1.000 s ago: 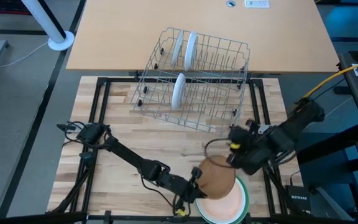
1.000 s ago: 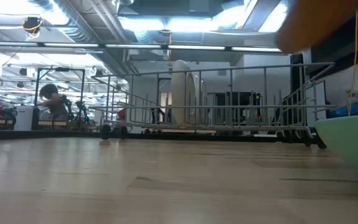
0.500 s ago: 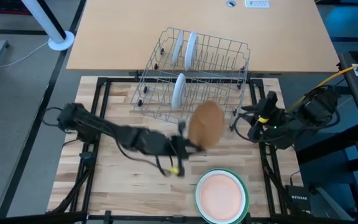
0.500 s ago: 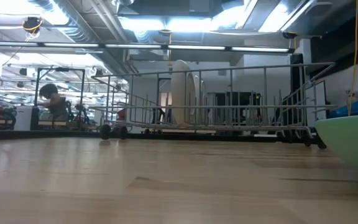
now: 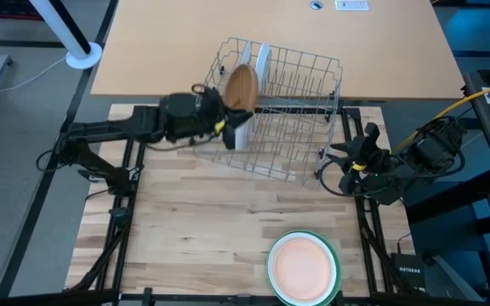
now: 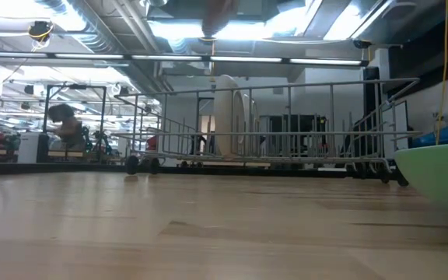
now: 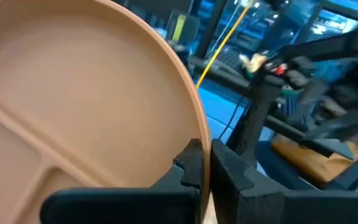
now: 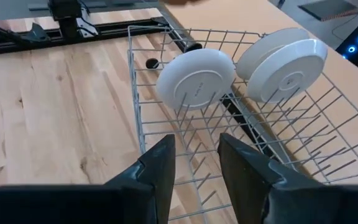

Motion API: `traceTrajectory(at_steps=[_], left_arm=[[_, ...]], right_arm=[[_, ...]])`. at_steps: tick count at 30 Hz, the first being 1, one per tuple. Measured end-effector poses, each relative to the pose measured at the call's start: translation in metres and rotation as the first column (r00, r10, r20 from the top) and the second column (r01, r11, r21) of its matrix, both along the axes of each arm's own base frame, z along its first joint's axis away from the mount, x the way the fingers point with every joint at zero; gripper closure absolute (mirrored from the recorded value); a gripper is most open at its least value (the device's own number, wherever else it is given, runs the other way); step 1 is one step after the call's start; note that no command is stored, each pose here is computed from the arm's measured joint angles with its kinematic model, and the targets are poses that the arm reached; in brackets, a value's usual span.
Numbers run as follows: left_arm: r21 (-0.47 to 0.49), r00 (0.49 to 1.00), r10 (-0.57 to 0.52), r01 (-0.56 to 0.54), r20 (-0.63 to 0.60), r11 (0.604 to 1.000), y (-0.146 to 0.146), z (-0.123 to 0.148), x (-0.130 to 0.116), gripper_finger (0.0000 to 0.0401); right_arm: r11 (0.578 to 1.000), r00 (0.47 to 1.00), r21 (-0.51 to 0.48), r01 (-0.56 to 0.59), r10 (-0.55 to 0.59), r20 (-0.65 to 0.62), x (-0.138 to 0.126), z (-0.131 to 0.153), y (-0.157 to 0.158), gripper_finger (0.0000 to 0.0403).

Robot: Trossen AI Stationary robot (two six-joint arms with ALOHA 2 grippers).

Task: Sort dishes
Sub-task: Put the brown plate into the gray dishwasher rack

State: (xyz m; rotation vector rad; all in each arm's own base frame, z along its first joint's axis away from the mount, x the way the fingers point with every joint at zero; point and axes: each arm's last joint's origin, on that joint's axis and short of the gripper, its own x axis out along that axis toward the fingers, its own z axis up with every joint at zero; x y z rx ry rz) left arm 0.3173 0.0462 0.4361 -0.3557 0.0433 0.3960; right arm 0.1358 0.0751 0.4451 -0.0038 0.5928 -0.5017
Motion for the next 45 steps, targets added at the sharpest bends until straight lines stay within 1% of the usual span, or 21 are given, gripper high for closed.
traceTrajectory(at_steps=[5,10,14,17,20,23,28,36,45], left_arm=[[-0.162,1.000,-0.004,0.001,-0.022,0.987,0.047,-0.027,-0.005,0.0399],[-0.319,0.999,-0.014,-0.003,-0.051,0.948,0.082,-0.055,-0.015,0.0400],[-0.390,0.999,-0.028,0.020,-0.016,0.921,0.098,-0.079,-0.019,0.0400],[-0.429,0.998,-0.035,0.051,0.045,0.902,0.106,-0.094,-0.021,0.0400],[-0.454,0.997,-0.024,0.055,0.074,0.889,0.113,-0.107,-0.025,0.0400],[-0.489,0.999,-0.006,0.024,0.039,0.872,0.117,-0.122,-0.030,0.0400],[-0.491,0.999,-0.008,0.023,0.032,0.871,0.118,-0.130,-0.032,0.0400],[-0.503,1.000,-0.024,0.030,0.019,0.864,0.116,-0.139,-0.033,0.0400],[-0.509,1.000,-0.016,0.022,0.016,0.861,0.116,-0.139,-0.034,0.0393]], right_arm=[[0.999,1.000,-0.033,0.000,0.000,0.003,0.000,0.000,0.000,0.0274],[1.000,1.000,-0.028,-0.005,0.005,-0.002,0.000,0.000,0.000,0.0274],[0.999,1.000,-0.040,-0.015,0.015,-0.012,0.000,0.000,0.000,0.0274],[0.999,1.000,-0.044,-0.018,0.018,-0.015,0.000,0.000,0.000,0.0274],[0.999,1.000,-0.044,-0.019,0.018,-0.015,0.000,0.000,0.000,0.0274],[0.999,1.000,-0.044,-0.019,0.018,-0.015,0.000,0.000,0.000,0.0274],[0.999,1.000,-0.043,-0.019,0.018,-0.015,0.000,0.000,0.000,0.0274],[0.999,1.000,-0.044,-0.019,0.018,-0.016,0.000,0.000,0.000,0.0274],[0.999,1.000,-0.044,-0.019,0.018,-0.016,0.000,0.000,0.000,0.0274]])
